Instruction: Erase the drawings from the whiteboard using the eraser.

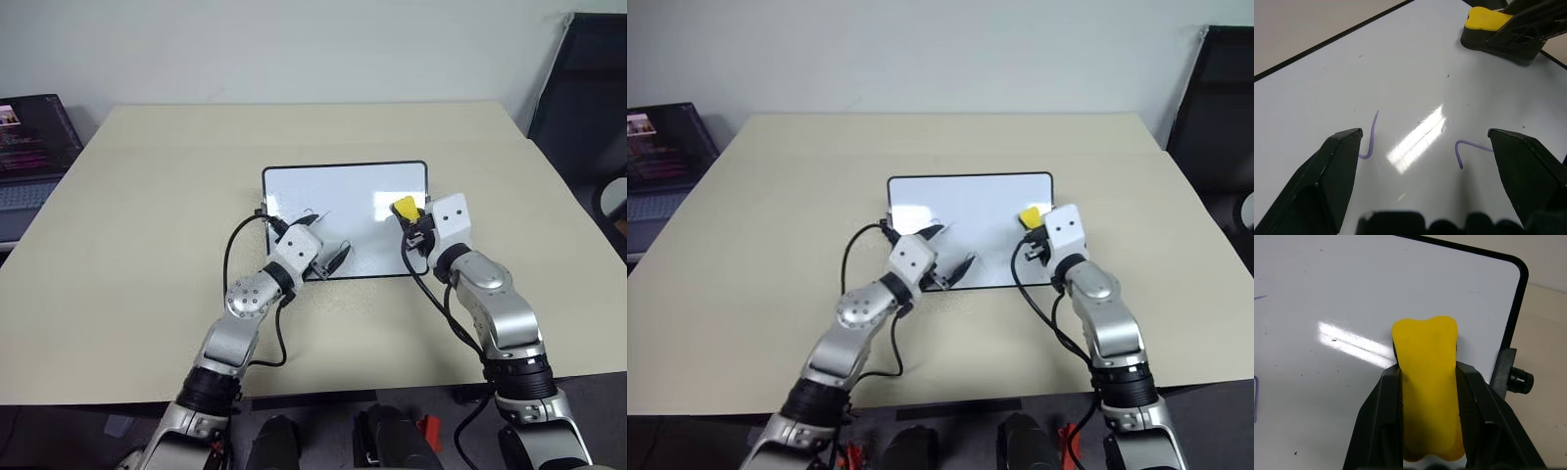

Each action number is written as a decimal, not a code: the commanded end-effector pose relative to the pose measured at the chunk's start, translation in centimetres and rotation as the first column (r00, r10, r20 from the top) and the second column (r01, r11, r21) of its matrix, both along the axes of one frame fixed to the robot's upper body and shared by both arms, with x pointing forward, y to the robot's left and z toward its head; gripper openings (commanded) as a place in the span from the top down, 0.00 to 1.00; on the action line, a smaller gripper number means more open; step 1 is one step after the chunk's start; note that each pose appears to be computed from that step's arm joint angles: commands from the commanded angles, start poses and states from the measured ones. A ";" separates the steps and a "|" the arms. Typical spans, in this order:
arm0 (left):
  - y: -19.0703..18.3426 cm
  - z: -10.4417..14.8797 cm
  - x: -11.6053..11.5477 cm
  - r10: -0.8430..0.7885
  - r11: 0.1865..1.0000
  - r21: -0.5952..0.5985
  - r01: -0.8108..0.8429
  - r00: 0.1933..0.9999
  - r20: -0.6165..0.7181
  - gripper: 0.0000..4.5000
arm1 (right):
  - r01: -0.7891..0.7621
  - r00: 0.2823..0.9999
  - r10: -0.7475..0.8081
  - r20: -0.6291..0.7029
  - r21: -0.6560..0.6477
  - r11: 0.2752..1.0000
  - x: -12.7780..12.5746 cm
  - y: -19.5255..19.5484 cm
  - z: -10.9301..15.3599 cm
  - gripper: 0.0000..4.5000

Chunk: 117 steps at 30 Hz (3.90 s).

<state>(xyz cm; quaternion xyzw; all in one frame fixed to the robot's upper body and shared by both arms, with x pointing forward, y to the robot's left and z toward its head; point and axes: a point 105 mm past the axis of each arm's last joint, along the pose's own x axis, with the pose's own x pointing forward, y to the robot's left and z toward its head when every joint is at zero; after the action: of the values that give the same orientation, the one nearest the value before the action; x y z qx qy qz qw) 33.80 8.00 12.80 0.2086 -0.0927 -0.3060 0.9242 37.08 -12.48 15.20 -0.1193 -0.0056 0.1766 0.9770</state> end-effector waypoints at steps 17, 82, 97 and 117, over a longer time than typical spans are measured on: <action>1.4 -2.8 -3.3 0.034 0.999 -0.009 -0.035 0.994 -0.099 0.00 | -0.216 0.963 0.225 0.146 -0.073 0.974 -1.2 6.0 2.1 0.76; 1.9 -2.4 -1.1 0.010 1.000 0.020 -0.009 0.997 -0.081 0.00 | -0.266 0.963 0.261 -0.071 -0.420 0.868 1.1 3.9 -2.8 0.76; 4.4 0.3 0.8 0.168 0.985 0.031 -0.171 0.983 0.067 0.00 | -0.275 0.925 0.326 0.194 -0.247 0.929 1.1 8.3 4.3 0.76; 4.3 0.4 0.7 0.164 0.986 0.030 -0.167 0.984 0.071 0.00 | -0.388 0.896 0.441 0.055 -0.389 0.836 1.5 12.7 0.3 0.76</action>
<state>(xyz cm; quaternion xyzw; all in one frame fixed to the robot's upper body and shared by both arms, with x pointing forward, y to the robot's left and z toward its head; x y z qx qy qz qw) 34.84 12.56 11.71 0.2432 -0.0713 -0.2265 0.9405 39.68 -0.76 16.65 -0.3072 -0.0788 0.3485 0.8820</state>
